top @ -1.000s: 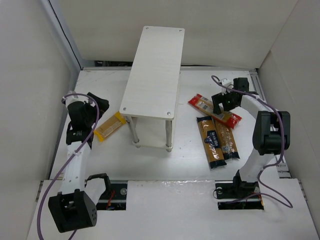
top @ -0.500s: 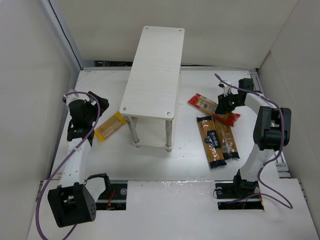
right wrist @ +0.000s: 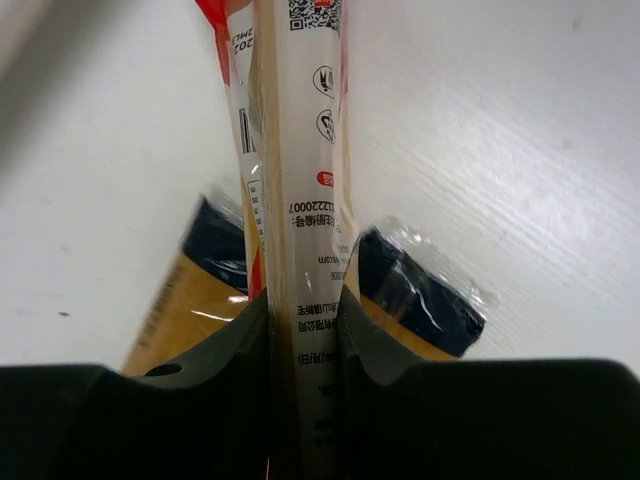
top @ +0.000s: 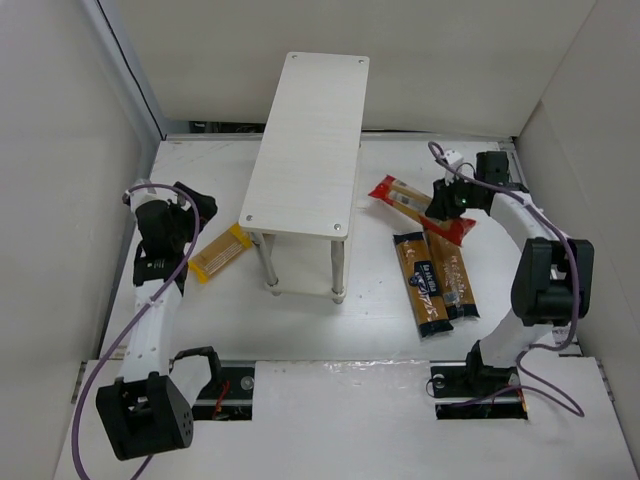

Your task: Place and organize the pasta boxes and bags onto the shelf

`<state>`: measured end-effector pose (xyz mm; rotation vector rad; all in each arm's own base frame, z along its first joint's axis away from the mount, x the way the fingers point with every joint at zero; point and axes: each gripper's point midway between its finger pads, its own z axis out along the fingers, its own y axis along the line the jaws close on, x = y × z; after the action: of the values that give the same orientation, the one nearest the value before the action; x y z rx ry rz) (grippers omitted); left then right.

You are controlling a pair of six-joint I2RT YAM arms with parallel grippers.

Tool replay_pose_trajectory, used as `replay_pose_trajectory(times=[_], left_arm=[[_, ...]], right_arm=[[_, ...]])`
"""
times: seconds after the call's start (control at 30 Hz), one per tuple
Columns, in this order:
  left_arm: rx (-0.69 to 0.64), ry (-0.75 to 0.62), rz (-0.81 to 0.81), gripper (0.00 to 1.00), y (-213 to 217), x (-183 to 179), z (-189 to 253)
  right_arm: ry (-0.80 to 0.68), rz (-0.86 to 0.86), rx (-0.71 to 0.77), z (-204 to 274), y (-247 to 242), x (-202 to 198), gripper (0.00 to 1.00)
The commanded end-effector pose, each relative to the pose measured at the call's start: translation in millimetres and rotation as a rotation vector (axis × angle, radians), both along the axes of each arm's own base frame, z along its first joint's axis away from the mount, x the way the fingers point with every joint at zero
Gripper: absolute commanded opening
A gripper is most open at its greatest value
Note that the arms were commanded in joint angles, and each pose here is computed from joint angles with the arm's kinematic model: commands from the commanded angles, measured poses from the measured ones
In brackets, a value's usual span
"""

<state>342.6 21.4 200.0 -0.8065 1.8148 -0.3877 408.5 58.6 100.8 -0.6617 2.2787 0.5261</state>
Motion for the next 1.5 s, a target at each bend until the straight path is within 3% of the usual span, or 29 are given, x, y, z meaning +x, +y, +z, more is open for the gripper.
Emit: replay_pose_trajectory(times=[0.0,0.2,0.4,0.57,0.6,0.67,0.7,0.8,1.0,1.2,1.47], left_arm=[[0.007,-0.089,-0.038,1.0,-6.9,-0.7,24.7],[-0.007,-0.113,-0.115,1.0,-20.4,-1.9,25.8],[-0.022,-0.088,-0.166,1.0,-27.6,6.2,14.8],[0.042,-0.064,-0.235,1.0,-28.9,21.8,10.4],[0.066,-0.069,-0.273,1.0,-31.5,26.4,18.7],[0.112,-0.04,-0.295,1.0,-28.4,33.3,18.4],[0.123,-0.017,-0.304,1.0,-26.7,39.5,18.9],[0.197,-0.03,-0.366,1.0,-27.2,49.0,18.6],[0.257,0.025,-0.456,1.0,-28.5,60.7,0.3],[0.122,0.162,-0.419,1.0,-11.7,45.0,-55.6],[0.057,0.15,-0.489,1.0,-26.4,17.0,-102.1]], right_arm=[[-0.405,0.179,0.175,129.0,57.7,19.4,0.0],[-0.455,0.379,0.327,167.4,118.2,-0.5,0.0],[-0.402,0.601,0.38,153.4,207.3,-19.5,0.0],[-0.335,0.715,0.399,129.9,265.7,-34.3,0.0],[-0.331,0.724,0.39,123.0,270.5,-34.9,0.06],[-0.313,0.743,0.392,115.7,280.7,-37.5,0.27],[-0.304,0.742,0.391,110.5,282.5,-34.0,0.59],[-0.284,0.739,0.389,101.9,282.4,-34.4,1.0],[-0.279,0.601,0.345,95.5,233.4,-17.2,1.0],[-0.253,0.45,0.331,87.4,169.0,-13.4,1.0],[-0.285,0.343,0.312,89.7,114.8,-15.2,1.0]])
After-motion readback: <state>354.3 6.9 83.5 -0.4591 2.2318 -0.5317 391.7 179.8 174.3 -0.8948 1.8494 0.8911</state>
